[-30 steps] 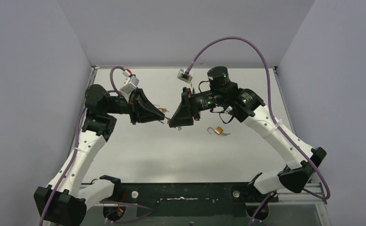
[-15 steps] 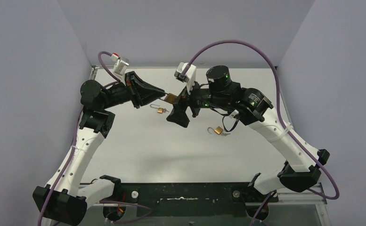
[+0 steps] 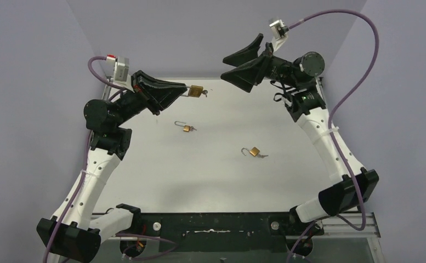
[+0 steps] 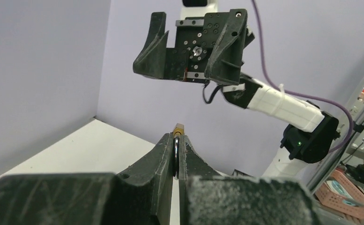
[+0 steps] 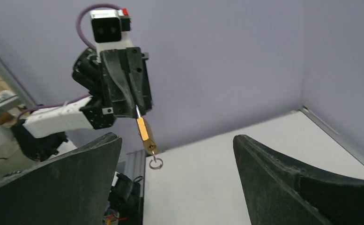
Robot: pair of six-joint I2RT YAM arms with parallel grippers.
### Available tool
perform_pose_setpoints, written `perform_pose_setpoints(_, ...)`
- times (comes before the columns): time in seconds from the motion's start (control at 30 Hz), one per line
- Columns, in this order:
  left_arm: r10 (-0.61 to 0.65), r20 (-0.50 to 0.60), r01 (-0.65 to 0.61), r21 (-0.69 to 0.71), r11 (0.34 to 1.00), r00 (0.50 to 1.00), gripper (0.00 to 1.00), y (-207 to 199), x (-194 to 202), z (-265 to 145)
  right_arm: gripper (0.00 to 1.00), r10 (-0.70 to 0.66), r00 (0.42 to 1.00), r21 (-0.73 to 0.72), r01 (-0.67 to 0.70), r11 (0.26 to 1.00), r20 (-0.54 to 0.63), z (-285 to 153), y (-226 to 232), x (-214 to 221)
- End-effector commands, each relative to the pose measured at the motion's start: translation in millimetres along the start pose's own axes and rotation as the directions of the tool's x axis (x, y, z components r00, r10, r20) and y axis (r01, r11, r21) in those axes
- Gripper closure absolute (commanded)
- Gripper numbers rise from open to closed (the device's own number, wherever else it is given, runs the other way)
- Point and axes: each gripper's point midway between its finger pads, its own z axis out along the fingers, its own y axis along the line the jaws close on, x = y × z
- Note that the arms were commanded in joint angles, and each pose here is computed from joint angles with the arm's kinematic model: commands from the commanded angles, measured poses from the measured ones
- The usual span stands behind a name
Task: Lock with the key
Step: Lock the lock.
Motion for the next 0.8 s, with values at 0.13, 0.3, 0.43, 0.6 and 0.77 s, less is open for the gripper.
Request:
perform_pose_setpoints(0.13,0.177,0.186,-0.165,-0.079,0.983,0.966,1.00,-5.6,-41.4,2.7,0.09,0.049,0.995,-0.434,-0.008,0.901,0.084,24.9,70.6,-24.7)
perform_pose_setpoints(0.3,0.199,0.234,-0.178,-0.109,0.978,0.952,1.00,-3.6,-51.7,1.2,0.13,0.015,1.000,-0.387,-0.004,0.922,0.024,45.4,68.3,-1.5)
perform_pose_setpoints(0.43,0.203,0.241,-0.180,-0.112,0.977,0.949,1.00,-0.3,-52.8,3.2,0.17,0.014,1.000,-0.384,-0.012,0.923,0.002,50.0,69.8,7.5)
perform_pose_setpoints(0.6,0.186,0.246,-0.167,-0.093,0.982,0.951,1.00,1.6,-50.4,5.6,0.24,0.031,0.999,-0.383,-0.036,0.923,-0.019,55.2,66.2,17.1)
perform_pose_setpoints(0.77,0.180,0.244,-0.163,-0.086,0.983,0.953,1.00,1.8,-48.9,6.0,0.27,0.032,0.999,-0.388,-0.034,0.921,-0.012,58.6,66.6,14.7)
